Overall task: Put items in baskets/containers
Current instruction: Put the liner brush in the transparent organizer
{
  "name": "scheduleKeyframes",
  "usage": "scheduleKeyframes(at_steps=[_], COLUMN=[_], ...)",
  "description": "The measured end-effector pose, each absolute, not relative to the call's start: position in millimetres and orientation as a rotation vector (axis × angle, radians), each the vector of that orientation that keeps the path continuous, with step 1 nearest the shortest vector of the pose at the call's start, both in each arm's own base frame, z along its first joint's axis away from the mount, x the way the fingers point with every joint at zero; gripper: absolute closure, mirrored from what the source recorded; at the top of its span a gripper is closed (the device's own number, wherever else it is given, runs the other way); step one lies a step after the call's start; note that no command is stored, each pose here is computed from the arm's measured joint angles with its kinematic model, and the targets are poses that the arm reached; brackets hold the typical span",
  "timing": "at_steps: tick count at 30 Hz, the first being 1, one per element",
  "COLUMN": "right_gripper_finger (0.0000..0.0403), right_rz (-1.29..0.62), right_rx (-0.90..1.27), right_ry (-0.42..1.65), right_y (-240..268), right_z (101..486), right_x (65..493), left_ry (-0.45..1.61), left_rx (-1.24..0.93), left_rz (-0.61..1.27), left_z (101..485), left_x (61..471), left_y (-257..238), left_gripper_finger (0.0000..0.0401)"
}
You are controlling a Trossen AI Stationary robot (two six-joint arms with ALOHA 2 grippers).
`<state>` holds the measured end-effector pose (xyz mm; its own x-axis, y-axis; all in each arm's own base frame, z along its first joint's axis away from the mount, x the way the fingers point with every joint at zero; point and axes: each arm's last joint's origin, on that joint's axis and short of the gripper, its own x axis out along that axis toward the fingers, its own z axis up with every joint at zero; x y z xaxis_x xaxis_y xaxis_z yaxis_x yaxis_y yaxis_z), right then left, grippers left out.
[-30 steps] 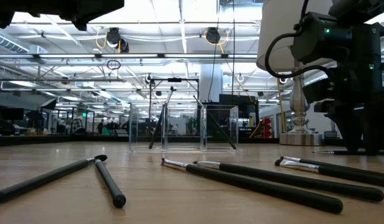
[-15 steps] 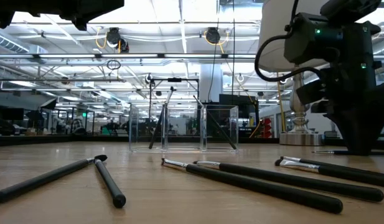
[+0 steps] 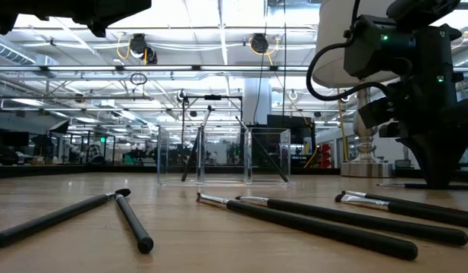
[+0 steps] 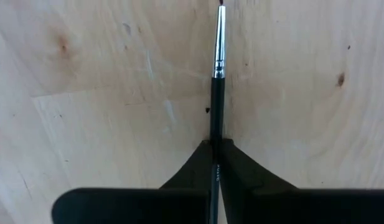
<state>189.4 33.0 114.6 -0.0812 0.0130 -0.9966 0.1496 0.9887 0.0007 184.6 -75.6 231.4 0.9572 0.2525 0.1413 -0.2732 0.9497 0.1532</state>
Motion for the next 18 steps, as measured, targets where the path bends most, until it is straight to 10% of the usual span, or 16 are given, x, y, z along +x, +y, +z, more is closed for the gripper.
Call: scheduleKeyframes(at_steps=[18], right_gripper_finger=[0.0402], right_rz=[-0.071], right_rx=[0.130], right_ry=[1.506], right_y=[36.5], right_z=[145.1], right_x=[206.1], left_ry=[-0.122], left_rx=[0.172], left_rz=[0.267], left_z=[231.5], left_x=[184.5], left_y=[-75.7], left_gripper_finger=[0.0366])
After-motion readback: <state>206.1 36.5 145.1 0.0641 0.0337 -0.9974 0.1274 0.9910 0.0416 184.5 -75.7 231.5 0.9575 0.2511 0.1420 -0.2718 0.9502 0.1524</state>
